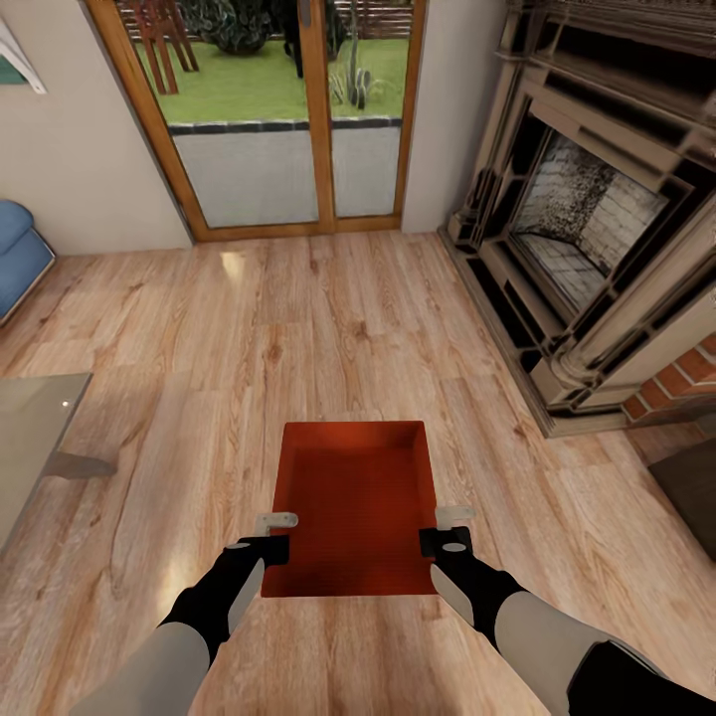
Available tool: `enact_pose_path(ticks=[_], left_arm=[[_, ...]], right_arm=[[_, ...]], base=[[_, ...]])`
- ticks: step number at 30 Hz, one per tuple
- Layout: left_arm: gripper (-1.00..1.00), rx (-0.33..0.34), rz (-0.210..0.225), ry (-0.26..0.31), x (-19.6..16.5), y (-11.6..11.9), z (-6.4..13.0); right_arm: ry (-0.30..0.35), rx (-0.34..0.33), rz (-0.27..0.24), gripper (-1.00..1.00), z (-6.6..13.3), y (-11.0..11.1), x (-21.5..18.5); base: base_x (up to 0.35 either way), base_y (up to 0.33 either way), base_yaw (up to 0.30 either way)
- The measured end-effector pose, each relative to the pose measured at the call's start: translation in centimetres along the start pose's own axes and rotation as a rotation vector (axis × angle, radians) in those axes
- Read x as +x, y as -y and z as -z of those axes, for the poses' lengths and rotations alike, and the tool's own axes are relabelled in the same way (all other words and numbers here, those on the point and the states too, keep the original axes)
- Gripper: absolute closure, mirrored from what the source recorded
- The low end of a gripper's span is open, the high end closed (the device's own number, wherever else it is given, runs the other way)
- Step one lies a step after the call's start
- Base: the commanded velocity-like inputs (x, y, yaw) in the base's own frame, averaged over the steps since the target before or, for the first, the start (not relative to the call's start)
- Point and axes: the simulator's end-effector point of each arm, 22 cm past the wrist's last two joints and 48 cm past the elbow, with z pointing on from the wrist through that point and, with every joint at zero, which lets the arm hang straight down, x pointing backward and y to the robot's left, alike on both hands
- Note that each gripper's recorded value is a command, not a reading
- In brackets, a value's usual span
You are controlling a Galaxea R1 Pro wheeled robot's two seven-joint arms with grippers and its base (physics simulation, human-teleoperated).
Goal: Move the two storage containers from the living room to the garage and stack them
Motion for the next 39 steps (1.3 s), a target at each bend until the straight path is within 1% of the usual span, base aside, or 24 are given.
enact_pose_path(ticks=[39], left_arm=[[1.00, -0.001, 0.000, 0.002, -1.5, 0.1, 5.5]], right_arm=[[0.001, 0.005, 0.000, 1.00, 5.3, 0.9, -2.1]], base=[[0.000, 0.000, 0.000]])
